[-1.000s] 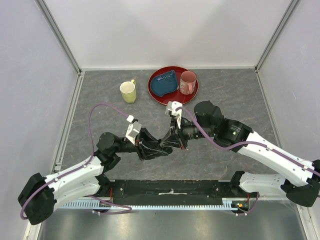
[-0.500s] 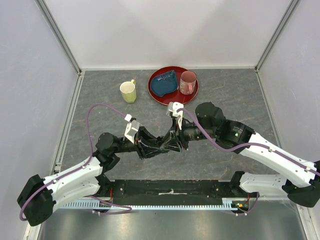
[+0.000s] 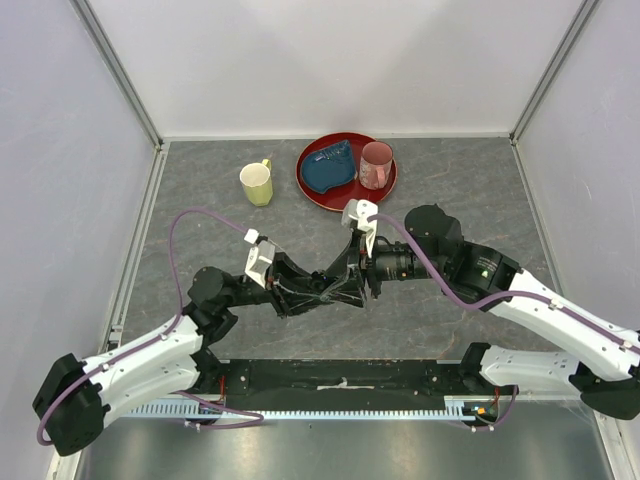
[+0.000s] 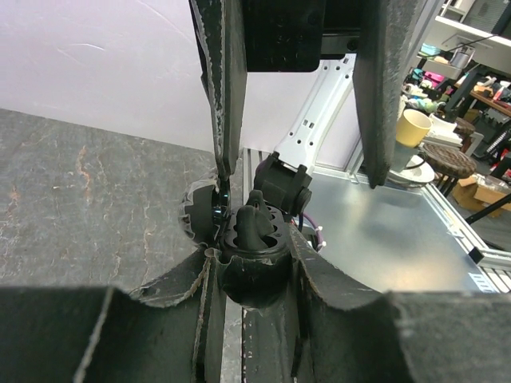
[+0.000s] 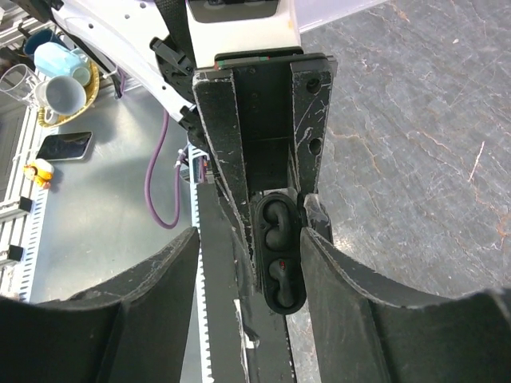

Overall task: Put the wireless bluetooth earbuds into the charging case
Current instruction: Place the earbud in the charging case, then adjust the earbud with the charging case.

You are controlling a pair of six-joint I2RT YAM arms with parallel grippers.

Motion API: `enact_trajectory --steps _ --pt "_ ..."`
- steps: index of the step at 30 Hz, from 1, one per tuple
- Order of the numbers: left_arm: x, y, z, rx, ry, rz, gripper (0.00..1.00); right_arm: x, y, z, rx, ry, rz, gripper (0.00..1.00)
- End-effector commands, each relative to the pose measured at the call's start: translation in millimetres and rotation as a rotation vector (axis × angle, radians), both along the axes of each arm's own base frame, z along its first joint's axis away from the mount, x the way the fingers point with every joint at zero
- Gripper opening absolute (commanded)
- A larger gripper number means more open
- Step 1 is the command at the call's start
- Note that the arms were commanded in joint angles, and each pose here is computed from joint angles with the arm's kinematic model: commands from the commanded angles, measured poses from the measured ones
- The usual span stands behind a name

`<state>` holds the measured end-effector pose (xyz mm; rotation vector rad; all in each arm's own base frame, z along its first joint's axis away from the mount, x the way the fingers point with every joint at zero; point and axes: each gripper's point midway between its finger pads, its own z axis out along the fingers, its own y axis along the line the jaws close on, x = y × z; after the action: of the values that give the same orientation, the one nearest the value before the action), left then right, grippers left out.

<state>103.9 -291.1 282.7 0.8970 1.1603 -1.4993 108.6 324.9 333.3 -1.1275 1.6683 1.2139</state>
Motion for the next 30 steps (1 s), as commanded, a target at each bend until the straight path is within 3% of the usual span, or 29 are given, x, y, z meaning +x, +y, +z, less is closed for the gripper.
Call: enact_trajectory --steps 1,8,12,19,23,26,30 --pt "0 3 8 -0.026 -0.062 0.022 0.02 3 0 20 0.081 -0.067 -0.014 0.62" --pt "0 6 10 -0.024 -0.074 0.038 0.02 12 -3 30 0.128 -0.087 -0.085 0.63" --pt "2 8 10 -0.031 -0.076 0.058 0.02 24 -9 33 0.138 -0.087 -0.176 0.59" --pt "5 10 13 -0.043 -0.084 0.085 0.02 38 -20 31 0.154 -0.052 -0.3 0.22" --pt "6 10 14 -0.048 -0.085 0.093 0.02 63 -35 28 0.161 -0.037 -0.486 0.19" --pt "7 12 15 -0.053 -0.09 0.104 0.02 84 -48 22 0.154 -0.001 -0.647 0.11" --pt "8 13 18 -0.062 -0.097 0.119 0.02 67 -26 26 0.16 0.053 -0.512 0.13"
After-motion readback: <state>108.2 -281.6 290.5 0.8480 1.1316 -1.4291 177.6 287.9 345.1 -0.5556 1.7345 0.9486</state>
